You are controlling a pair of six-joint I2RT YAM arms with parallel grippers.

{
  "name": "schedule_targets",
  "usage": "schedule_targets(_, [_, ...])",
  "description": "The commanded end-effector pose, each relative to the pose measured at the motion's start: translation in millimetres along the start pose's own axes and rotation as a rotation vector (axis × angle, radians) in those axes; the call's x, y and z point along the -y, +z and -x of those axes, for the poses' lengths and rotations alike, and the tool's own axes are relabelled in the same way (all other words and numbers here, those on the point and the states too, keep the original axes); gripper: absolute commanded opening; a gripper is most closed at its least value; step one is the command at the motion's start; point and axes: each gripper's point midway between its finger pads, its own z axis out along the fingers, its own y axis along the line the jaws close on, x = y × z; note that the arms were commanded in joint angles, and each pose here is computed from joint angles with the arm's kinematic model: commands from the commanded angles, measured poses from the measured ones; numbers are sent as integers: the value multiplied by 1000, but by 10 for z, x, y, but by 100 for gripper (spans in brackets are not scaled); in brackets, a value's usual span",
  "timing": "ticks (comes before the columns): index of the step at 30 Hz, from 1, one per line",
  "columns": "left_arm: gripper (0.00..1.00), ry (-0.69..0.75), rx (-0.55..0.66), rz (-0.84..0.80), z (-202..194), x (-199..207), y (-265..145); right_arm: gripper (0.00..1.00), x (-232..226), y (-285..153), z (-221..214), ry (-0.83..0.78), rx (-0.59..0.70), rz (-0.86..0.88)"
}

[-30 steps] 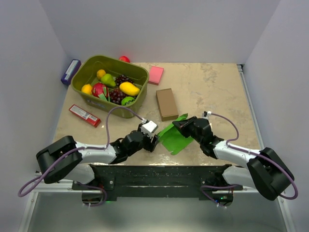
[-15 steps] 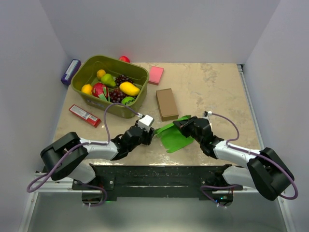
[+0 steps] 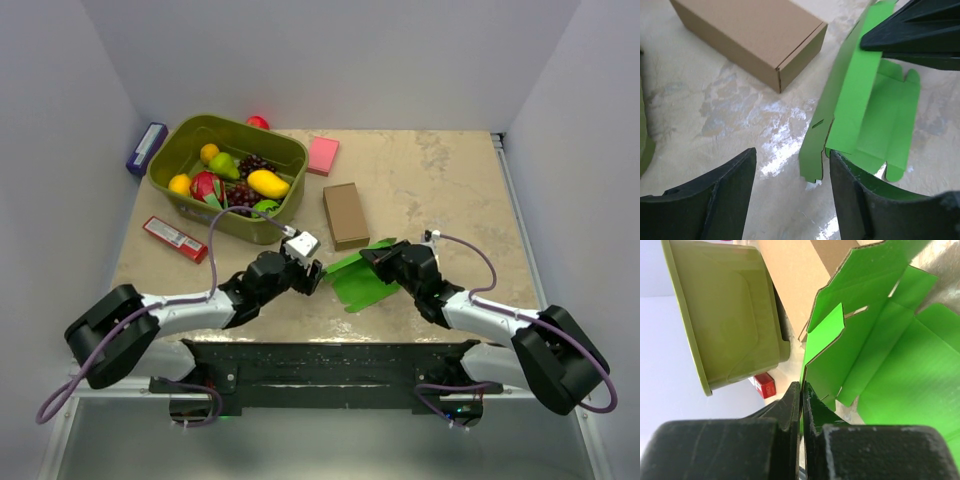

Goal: Fold the paper box

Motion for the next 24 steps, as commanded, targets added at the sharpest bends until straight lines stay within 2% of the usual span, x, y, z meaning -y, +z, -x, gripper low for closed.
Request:
schedule_targets(1, [65, 76, 88, -80, 316, 99, -112, 0, 66, 16, 16, -53, 13, -38])
schedule_targets(6, [64, 126, 100, -39, 438, 28, -64, 0, 71, 28, 0, -55, 5, -37])
schedule_targets(12, [63, 179, 43, -76, 351, 93, 106, 0, 59, 38, -3, -54, 2, -34])
schedule_targets(24, [63, 200, 43, -67, 307, 83, 264, 0, 63, 49, -14, -54, -2, -34])
